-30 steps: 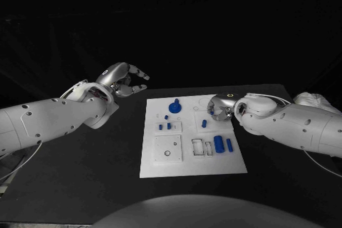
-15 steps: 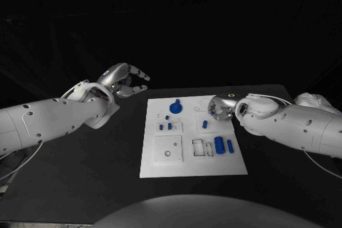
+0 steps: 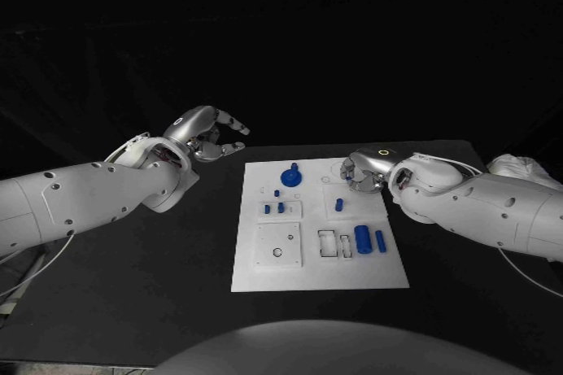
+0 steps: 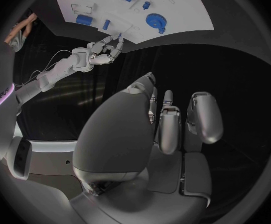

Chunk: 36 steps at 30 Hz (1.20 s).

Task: Assemble the parts on the task board

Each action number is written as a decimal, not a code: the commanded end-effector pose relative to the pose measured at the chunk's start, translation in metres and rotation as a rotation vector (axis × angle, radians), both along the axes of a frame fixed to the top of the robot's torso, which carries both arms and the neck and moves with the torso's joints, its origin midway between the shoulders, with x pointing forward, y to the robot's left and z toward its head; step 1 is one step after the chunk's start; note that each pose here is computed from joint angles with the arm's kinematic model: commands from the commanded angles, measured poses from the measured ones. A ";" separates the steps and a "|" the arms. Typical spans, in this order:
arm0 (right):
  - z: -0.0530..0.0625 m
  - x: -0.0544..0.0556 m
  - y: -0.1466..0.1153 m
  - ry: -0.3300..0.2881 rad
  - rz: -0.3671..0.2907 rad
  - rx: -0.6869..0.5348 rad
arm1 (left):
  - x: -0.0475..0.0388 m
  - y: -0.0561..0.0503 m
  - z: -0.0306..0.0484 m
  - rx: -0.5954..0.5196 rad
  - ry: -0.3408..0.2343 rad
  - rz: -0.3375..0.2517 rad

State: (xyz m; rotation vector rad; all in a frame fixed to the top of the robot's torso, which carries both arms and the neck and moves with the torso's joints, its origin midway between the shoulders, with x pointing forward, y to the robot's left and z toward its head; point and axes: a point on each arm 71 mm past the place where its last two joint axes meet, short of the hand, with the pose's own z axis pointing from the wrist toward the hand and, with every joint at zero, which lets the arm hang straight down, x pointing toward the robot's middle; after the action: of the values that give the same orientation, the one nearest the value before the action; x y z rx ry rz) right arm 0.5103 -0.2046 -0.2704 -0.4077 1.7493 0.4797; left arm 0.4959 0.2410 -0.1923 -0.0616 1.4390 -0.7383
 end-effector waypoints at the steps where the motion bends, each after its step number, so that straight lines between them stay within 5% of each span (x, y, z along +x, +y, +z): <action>1: 0.006 0.000 0.001 -0.039 0.009 0.045 | -0.0003 -0.001 -0.0014 0.007 0.012 -0.006; 11: 0.040 -0.006 0.004 -0.062 0.036 0.084 | 0.0000 0.001 -0.0030 0.012 0.022 -0.001; 19: 0.060 -0.031 0.033 -0.022 0.117 0.156 | 0.0012 -0.002 -0.0058 0.015 0.029 -0.007; 28: 0.042 -0.072 0.081 0.057 0.243 0.198 | 0.0000 -0.006 -0.0100 0.015 0.039 -0.018; 36: 0.023 -0.085 0.101 0.036 0.283 0.223 | -0.0011 -0.007 -0.0103 0.017 0.039 -0.022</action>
State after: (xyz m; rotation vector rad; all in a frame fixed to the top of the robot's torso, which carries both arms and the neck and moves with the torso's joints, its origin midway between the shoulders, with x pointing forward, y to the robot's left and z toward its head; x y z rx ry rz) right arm 0.4262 -0.1051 -0.2475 -0.4669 1.7012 0.8917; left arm 0.4956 0.2366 -0.2026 -0.0608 1.4773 -0.7394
